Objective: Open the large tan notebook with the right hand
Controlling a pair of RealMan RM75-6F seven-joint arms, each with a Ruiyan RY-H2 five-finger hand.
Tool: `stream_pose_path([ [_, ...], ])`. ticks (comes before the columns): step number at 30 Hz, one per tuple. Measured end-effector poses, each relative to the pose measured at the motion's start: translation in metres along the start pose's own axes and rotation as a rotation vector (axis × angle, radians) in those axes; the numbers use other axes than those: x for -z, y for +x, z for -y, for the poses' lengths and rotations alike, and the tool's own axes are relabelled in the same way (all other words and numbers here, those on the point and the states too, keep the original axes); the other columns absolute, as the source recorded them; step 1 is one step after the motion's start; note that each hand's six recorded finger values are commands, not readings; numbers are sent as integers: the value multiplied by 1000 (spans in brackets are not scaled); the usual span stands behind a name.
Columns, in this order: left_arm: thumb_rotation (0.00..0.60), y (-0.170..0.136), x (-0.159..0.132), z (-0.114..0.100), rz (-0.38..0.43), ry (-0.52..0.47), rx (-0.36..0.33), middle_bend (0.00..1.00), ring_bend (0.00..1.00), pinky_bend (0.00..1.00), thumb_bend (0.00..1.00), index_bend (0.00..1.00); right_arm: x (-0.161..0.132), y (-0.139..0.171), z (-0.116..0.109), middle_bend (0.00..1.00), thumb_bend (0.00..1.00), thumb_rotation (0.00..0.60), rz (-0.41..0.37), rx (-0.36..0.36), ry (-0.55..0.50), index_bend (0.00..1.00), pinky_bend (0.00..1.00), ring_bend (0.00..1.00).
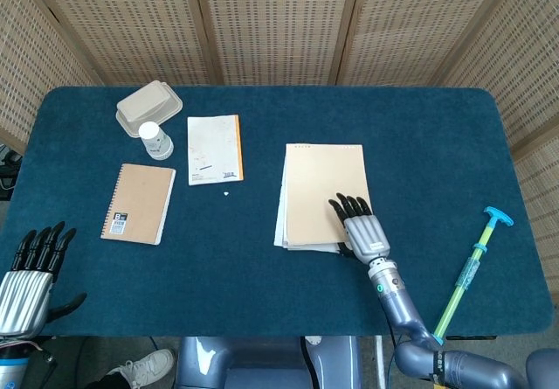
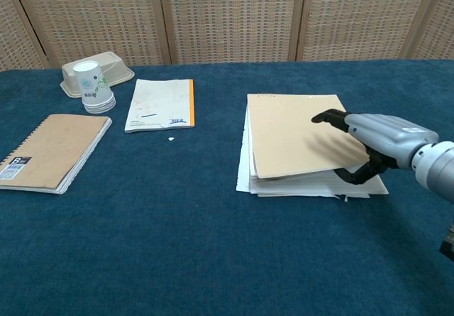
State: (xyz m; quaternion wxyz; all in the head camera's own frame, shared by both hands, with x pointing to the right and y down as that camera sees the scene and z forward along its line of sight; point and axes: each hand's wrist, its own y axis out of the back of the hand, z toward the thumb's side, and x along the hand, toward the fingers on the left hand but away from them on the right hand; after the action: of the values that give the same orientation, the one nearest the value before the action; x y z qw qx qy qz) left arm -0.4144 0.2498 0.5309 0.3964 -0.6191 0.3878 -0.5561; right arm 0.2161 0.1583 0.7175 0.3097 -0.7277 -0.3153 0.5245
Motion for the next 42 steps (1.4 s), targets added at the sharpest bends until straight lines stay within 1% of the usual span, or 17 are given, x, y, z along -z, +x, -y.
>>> stream_pose_path([
  [2,600,0,0,0,-1,-2,1,0,0,0,98,0,-1,-5,-4,0,594,600,0,13,4,123,79,0],
  [4,600,1,0,0,-1,-3,2,0,0,0,99,0,-2,-11,-10,0,509,600,2,30,19,127,90,0],
  [6,600,1,1,1,-2,-4,4,0,0,0,98,0,0,-16,-13,0,377,600,10,46,31,130,90,0],
  [9,600,1,1,2,-1,-3,7,0,0,0,98,0,2,-20,-16,0,265,600,22,61,28,138,92,0],
  [10,600,1,0,2,0,-3,8,0,0,0,98,0,4,-21,-17,0,254,600,25,64,29,142,94,0],
  [11,600,1,0,2,0,-4,9,0,0,0,99,0,5,-21,-17,0,260,600,29,67,32,155,100,0],
  [13,600,1,0,2,1,-6,10,0,0,0,98,0,8,-23,-17,12,317,600,39,75,38,197,134,0],
  [16,600,0,-1,2,5,-9,11,0,0,0,98,0,7,-24,-17,65,457,600,42,84,35,263,211,16],
  [19,600,0,-1,3,5,-11,14,0,0,0,98,0,6,-25,-18,142,581,600,32,99,42,332,320,101],
  [21,600,0,-2,3,6,-12,17,0,0,0,98,0,6,-25,-20,192,635,600,27,114,49,377,391,158],
  [24,600,0,-3,4,10,-12,19,0,0,0,98,0,5,-25,-22,220,664,600,17,136,45,400,438,192],
  [28,600,-1,-4,5,15,-10,24,0,0,0,98,0,7,-25,-26,228,669,600,7,165,33,407,454,204],
  [31,600,-1,-4,6,17,-8,26,0,0,0,98,0,9,-25,-29,238,695,600,3,183,26,424,470,216],
  [34,600,-2,-4,6,16,-7,27,0,0,0,98,0,10,-26,-31,279,743,600,-1,193,23,462,514,260],
  [36,600,-1,-5,6,17,-6,26,0,0,0,98,0,10,-26,-32,326,784,600,-3,198,24,502,565,309],
  [38,600,-1,-4,6,16,-6,27,0,0,0,98,0,11,-26,-32,360,808,600,-4,201,21,531,606,348],
  [42,600,-1,-4,6,14,-7,25,0,0,0,98,0,12,-24,-33,411,834,600,-13,215,19,575,648,410],
])
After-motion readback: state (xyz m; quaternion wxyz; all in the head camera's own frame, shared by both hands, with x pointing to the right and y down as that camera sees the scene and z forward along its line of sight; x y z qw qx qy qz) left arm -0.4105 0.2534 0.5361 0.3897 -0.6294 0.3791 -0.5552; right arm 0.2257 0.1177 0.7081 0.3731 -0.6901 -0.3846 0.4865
